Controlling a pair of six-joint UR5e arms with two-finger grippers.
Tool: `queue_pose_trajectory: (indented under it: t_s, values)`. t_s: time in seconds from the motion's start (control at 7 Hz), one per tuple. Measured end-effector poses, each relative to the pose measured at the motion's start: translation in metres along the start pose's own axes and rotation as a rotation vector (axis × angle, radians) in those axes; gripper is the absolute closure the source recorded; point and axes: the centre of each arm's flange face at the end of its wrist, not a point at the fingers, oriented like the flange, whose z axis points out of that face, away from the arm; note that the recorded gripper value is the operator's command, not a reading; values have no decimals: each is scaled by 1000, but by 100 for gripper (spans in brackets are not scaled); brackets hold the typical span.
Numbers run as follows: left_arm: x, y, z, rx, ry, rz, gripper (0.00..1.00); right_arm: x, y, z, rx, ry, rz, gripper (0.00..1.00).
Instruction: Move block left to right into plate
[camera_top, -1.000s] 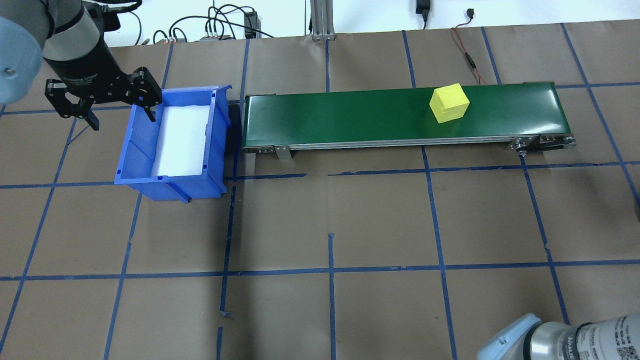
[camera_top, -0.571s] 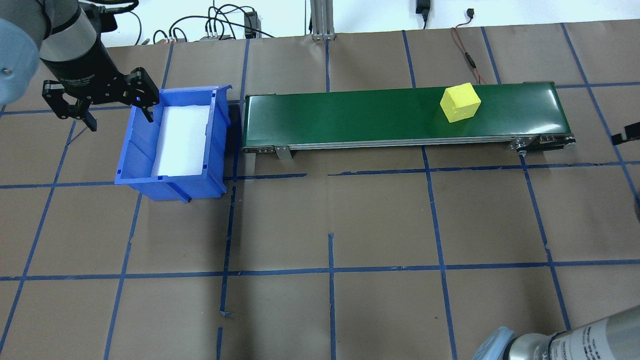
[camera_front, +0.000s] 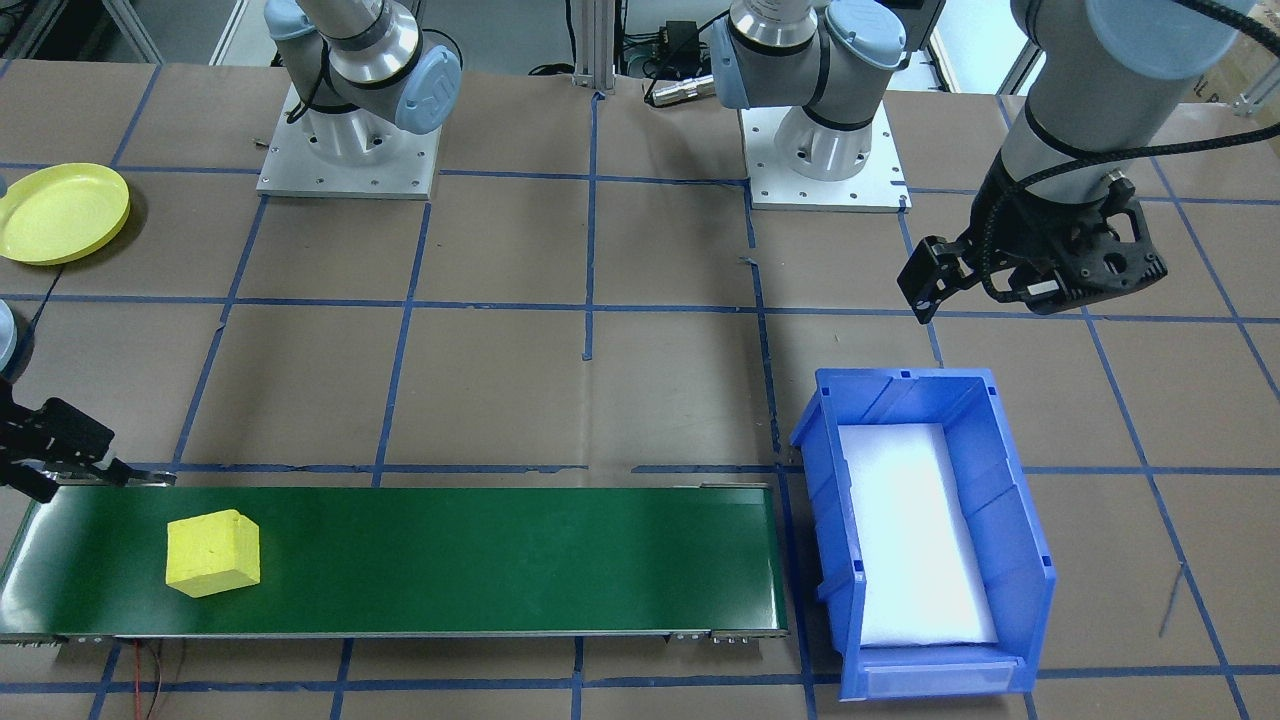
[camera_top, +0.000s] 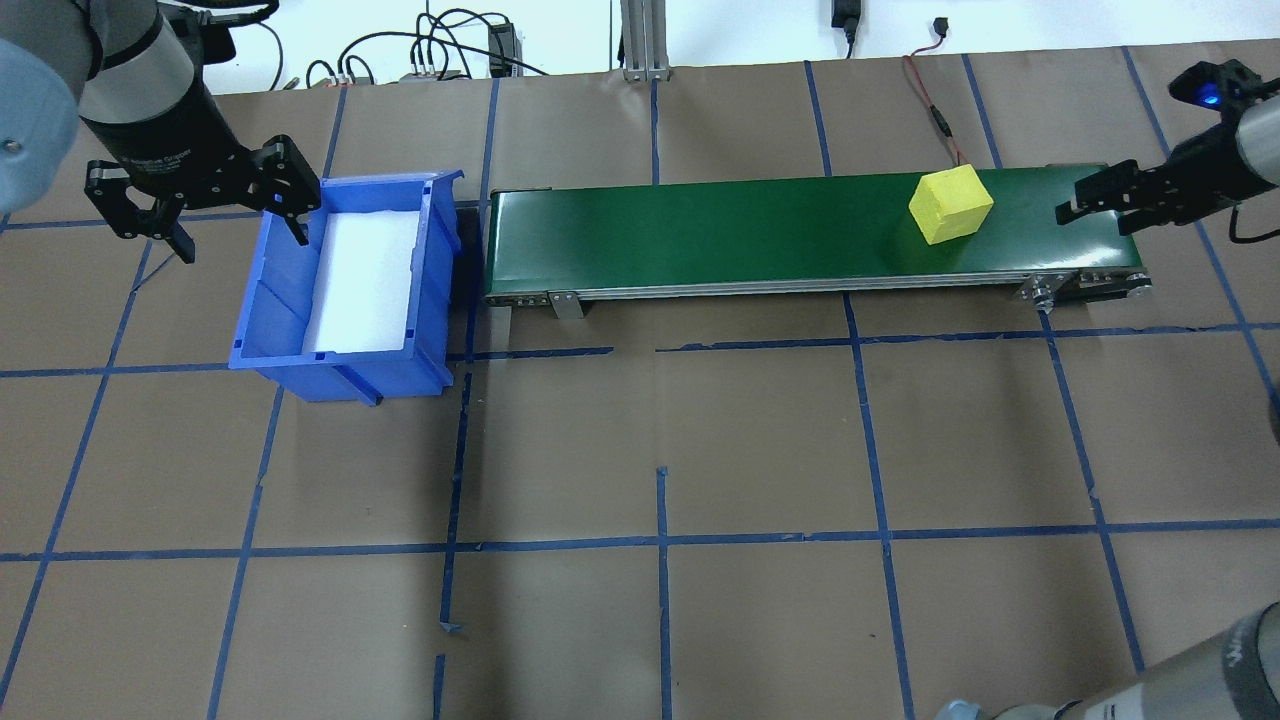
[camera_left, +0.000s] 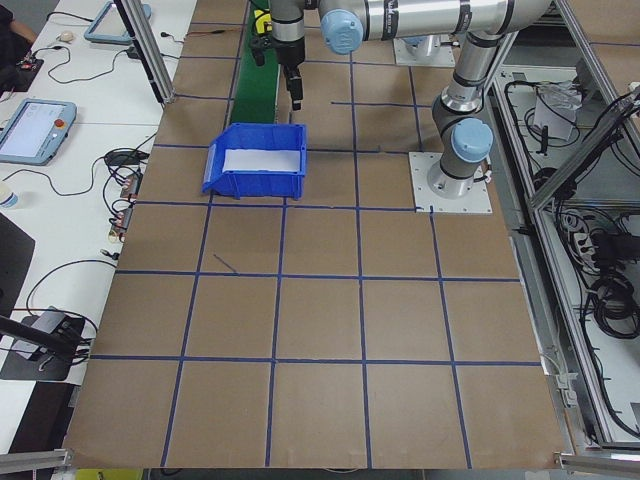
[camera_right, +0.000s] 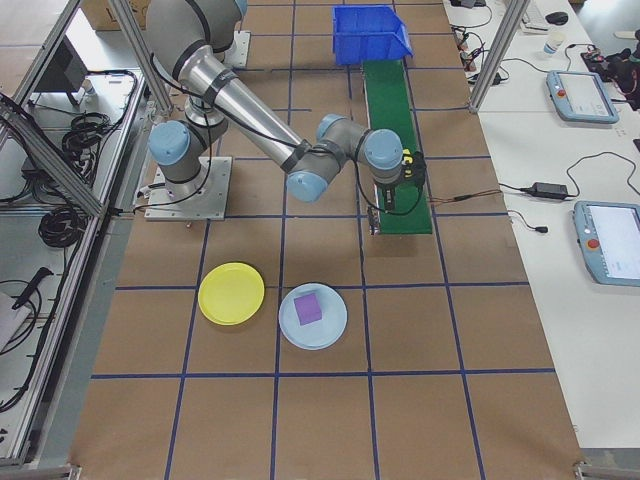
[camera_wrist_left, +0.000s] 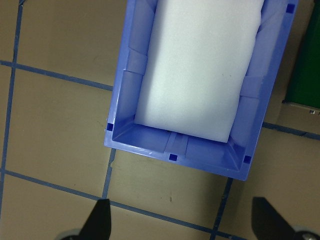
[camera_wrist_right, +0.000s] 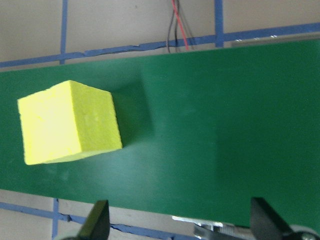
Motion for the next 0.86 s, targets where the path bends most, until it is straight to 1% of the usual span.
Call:
queue_pose_trajectory:
  t_s: [0.14,0.43,0.57,0.71,0.86]
  values:
    - [3,3,-1,1,0,3,0,-19,-13,4,18,-19,-34,0]
    - [4,6,-3,4,0,4,0,-42,-25,20,31,-59,-79,0]
    - [4,5,-4,6,0,3,0,-43,-26,34,36,-62,-97,0]
    - [4,6,-3,3,-1,3,0,-38,-25,46,26,-38,-105,17]
    - [4,6,-2,1,-1,3,0,-28,-23,54,6,25,-115,34]
